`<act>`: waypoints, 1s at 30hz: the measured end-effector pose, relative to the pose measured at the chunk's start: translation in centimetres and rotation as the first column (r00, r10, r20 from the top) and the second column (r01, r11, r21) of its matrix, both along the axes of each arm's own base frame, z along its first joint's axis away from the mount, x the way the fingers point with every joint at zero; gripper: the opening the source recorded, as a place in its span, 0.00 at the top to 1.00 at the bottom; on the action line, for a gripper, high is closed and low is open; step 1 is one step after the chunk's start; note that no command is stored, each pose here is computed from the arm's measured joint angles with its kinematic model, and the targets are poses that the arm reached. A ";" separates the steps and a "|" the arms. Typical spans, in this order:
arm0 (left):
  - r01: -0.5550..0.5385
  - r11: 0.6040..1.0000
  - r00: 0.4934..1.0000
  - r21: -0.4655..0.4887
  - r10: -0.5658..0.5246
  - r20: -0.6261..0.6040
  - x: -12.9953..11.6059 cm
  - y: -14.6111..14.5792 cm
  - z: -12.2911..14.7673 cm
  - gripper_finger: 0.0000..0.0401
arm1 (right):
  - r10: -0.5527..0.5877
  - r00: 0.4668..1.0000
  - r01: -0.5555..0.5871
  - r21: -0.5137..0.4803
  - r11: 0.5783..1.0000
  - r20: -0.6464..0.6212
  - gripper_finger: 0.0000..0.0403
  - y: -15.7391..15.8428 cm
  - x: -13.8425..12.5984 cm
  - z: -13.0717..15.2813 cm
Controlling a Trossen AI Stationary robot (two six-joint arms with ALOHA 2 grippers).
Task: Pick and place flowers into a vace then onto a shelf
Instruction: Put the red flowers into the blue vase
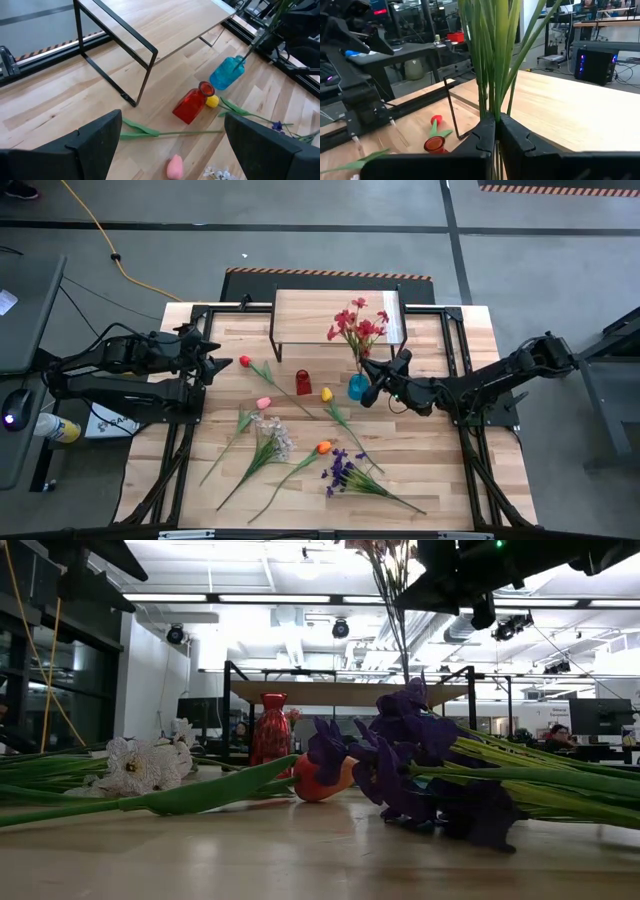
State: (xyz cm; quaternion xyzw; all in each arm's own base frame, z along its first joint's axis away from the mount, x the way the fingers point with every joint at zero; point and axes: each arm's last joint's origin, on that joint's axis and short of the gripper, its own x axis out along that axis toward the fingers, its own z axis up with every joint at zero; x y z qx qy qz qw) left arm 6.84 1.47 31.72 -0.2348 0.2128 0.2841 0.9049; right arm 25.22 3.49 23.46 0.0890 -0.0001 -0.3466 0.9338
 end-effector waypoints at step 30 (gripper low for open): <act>0.000 1.000 1.000 0.000 0.000 0.000 0.0 0.0 0.0 0.04 | 0.155 0.974 -0.156 0.007 0.988 -0.168 0.63 0.3 -0.1 -1.4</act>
